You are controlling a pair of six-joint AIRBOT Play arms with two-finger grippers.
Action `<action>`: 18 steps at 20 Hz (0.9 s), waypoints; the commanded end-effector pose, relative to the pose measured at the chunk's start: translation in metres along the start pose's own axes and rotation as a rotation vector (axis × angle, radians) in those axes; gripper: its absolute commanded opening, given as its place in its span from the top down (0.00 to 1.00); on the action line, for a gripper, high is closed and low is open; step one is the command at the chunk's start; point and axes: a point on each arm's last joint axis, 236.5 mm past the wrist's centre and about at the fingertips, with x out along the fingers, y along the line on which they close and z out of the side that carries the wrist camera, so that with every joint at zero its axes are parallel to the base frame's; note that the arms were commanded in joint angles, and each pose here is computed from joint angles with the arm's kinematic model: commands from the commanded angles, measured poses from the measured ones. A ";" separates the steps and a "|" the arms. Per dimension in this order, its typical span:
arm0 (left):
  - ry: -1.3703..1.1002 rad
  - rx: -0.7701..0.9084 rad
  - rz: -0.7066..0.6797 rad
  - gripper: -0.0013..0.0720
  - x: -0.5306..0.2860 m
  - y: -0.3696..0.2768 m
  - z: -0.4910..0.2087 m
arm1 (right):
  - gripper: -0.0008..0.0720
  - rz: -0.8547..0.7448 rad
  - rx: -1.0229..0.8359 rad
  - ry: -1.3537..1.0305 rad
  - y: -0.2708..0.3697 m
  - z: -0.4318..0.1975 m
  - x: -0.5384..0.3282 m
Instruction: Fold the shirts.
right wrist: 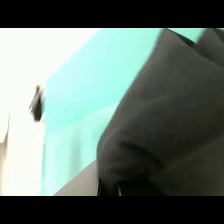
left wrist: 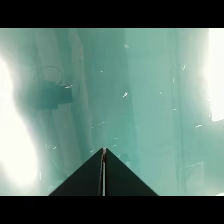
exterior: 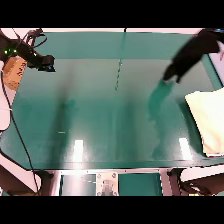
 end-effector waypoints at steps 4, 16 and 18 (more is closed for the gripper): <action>-0.001 -0.014 -0.006 0.95 0.000 -0.002 0.000 | 0.97 -0.337 0.275 -0.214 -0.115 0.019 -0.138; 0.028 -0.010 -0.013 0.95 0.000 -0.004 -0.007 | 0.97 -0.845 0.807 -0.213 -0.259 -0.168 -0.230; 0.031 -0.010 -0.013 0.95 0.000 -0.004 -0.007 | 0.97 -0.894 0.877 -0.192 -0.279 -0.196 -0.238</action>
